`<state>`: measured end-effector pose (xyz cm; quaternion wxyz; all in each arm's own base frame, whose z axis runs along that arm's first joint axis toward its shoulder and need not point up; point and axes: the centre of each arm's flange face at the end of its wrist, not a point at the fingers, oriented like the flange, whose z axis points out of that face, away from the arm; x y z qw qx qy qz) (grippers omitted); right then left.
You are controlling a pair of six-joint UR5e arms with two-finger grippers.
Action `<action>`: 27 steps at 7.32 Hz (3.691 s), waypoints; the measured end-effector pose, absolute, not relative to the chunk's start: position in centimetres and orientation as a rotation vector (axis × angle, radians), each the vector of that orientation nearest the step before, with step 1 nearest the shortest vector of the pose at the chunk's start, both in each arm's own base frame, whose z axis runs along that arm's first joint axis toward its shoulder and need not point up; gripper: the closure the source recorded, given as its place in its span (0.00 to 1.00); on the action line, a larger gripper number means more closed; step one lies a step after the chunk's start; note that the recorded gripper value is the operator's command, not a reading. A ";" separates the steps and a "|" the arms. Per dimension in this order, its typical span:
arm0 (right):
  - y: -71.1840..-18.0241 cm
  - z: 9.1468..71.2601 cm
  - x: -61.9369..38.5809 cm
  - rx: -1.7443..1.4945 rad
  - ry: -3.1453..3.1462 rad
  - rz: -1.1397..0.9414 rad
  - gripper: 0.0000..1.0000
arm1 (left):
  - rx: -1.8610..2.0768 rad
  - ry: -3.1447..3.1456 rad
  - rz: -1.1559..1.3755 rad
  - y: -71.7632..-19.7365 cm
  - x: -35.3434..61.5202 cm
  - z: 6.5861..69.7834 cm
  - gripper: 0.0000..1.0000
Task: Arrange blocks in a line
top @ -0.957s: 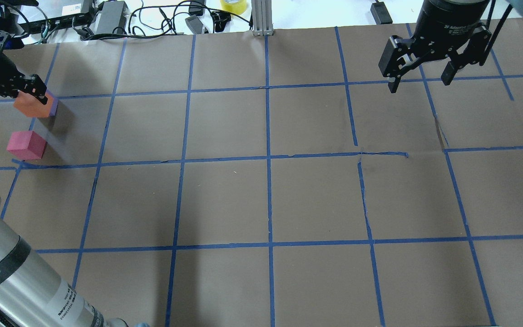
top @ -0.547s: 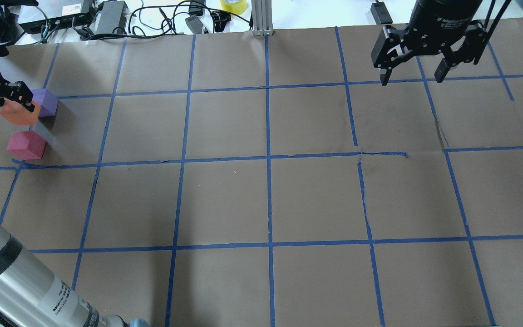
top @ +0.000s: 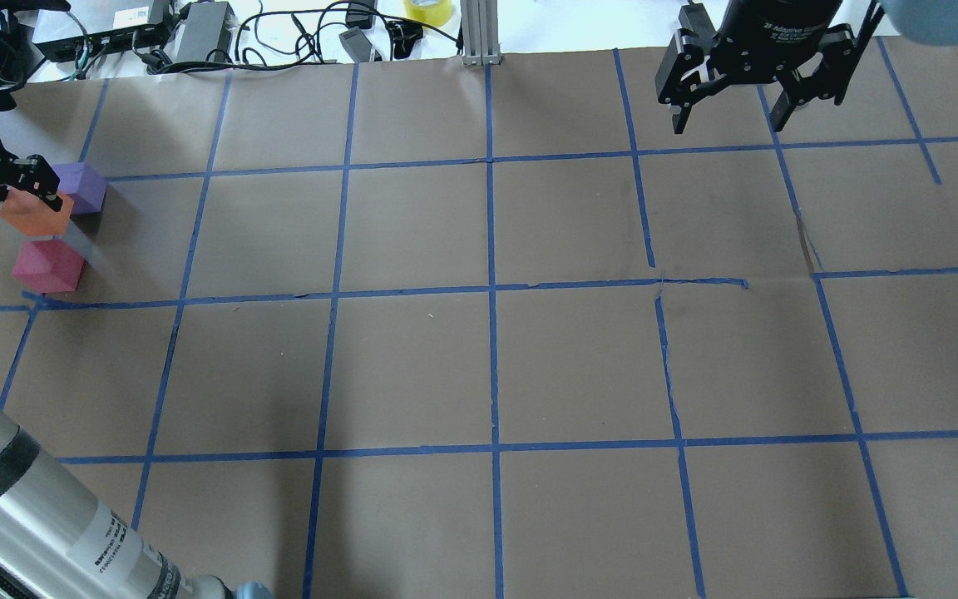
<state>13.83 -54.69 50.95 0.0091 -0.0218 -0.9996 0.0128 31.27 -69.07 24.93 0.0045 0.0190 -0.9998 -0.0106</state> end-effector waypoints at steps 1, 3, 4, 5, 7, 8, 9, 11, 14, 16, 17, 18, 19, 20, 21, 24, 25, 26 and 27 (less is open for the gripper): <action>-54.8 50.9 13.8 -0.070 -3.123 0.035 0.00 | 0.059 -3.131 -0.036 -69.0 31.3 24.7 1.00; -54.7 51.1 13.7 -0.074 -3.121 0.038 0.00 | 0.061 -3.131 -0.061 -69.0 31.3 23.6 1.00; -54.5 51.4 13.6 -0.073 -3.116 0.036 0.00 | 0.061 -3.136 -0.077 -69.0 31.4 23.0 1.00; -54.0 51.5 13.5 -0.072 -3.109 0.002 0.00 | 0.059 -3.139 -0.082 -69.0 31.4 22.6 1.00; -53.3 51.3 13.4 -0.072 -3.099 -0.064 0.00 | 0.058 -3.145 -0.059 -68.8 31.2 21.3 1.00; -53.2 51.4 13.4 -0.073 -3.098 -0.071 0.00 | 0.058 -3.152 -0.039 -68.6 31.1 20.7 1.00; -53.1 51.5 13.3 -0.073 -3.097 -0.069 0.00 | 0.058 -3.157 -0.022 -68.5 31.0 20.4 1.00; -52.9 51.8 13.4 -0.075 -3.097 -0.061 0.00 | 0.056 -3.159 -0.013 -68.5 30.9 20.1 1.00; -52.9 51.8 13.3 -0.078 -3.097 -0.060 0.00 | 0.051 -3.156 -0.012 -68.6 31.0 19.7 1.00; -52.9 51.8 13.3 -0.076 -3.098 -0.061 0.00 | 0.050 -3.159 -0.005 -68.8 31.1 19.0 0.81; -52.9 51.7 13.3 -0.076 -3.098 -0.062 0.00 | 0.048 -3.165 0.007 -68.8 31.1 18.9 0.01; -52.9 51.7 13.3 -0.076 -3.098 -0.064 0.00 | 0.038 -3.174 0.029 -69.0 31.1 19.1 0.00; -52.9 51.5 13.4 -0.077 -3.098 -0.067 0.00 | 0.025 -3.183 0.051 -69.1 31.0 19.6 0.00; -52.9 51.4 13.4 -0.078 -3.098 -0.070 0.00 | 0.017 -3.190 0.069 -69.2 30.9 20.2 0.00; -53.0 51.4 13.4 -0.080 -3.098 -0.071 0.00 | 0.013 -3.197 0.086 -69.3 30.6 21.2 0.00; -53.0 51.3 13.4 -0.083 -3.100 -0.072 0.00 | -0.049 -3.216 0.125 -69.4 27.6 26.2 0.00; -53.0 51.4 13.3 -0.083 -3.100 -0.068 0.00 | -0.079 -3.212 0.115 -68.6 25.8 28.8 0.00; -53.1 51.7 13.1 -0.093 -3.102 -0.060 0.00 | -0.108 -3.204 0.103 -67.2 23.5 31.9 0.00; -53.1 51.8 12.7 -0.109 -3.106 -0.056 0.00 | -0.145 -3.197 0.097 -65.7 20.4 35.6 0.00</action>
